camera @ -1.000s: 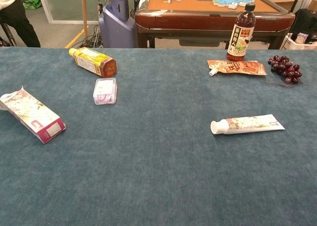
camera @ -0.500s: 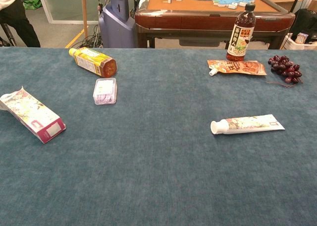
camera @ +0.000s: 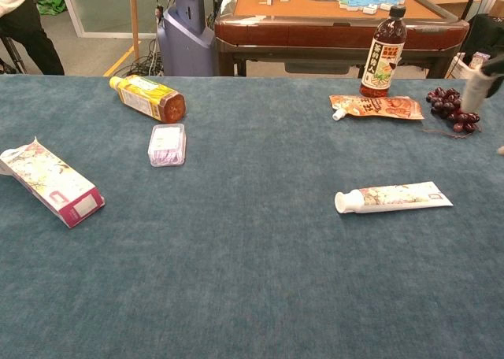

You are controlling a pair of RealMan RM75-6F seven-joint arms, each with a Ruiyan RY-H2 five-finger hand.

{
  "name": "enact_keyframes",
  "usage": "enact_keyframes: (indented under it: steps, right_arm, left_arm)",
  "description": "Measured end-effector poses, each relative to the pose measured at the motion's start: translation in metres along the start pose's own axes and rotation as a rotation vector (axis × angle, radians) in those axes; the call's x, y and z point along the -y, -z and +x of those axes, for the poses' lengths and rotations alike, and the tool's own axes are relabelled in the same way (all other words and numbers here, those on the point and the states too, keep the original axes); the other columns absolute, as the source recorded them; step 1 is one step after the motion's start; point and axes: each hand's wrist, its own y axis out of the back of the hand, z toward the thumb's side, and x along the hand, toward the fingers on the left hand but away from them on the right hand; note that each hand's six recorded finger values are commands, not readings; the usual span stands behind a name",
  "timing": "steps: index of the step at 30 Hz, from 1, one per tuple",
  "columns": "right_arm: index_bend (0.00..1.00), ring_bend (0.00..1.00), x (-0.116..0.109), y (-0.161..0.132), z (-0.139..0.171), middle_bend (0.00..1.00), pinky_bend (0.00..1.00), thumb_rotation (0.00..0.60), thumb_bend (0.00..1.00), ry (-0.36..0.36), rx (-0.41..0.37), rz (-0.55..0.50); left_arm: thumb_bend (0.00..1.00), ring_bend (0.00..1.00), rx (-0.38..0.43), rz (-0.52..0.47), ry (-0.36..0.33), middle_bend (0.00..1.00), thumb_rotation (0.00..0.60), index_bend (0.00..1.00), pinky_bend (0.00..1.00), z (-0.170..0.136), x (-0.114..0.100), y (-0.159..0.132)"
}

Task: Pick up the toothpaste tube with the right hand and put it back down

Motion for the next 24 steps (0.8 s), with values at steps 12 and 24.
enact_keyframes:
  steps: [12,24]
  right_arm:
    - [0.37,0.28,0.035,-0.031,-0.066,0.37,0.3,0.6,0.25,-0.088,-0.091,0.061]
    - [0.37,0.28,0.075,-0.032,-0.082,0.39,0.3,0.6,0.25,-0.138,-0.066,0.097]
  left_arm:
    - [0.22,0.36,-0.031,0.005,0.004,0.43,0.6,0.2,0.01,-0.006,-0.003,0.009]
    - [0.22,0.36,-0.037,0.003,0.023,0.43,0.6,0.2,0.01,-0.006,0.001,0.012]
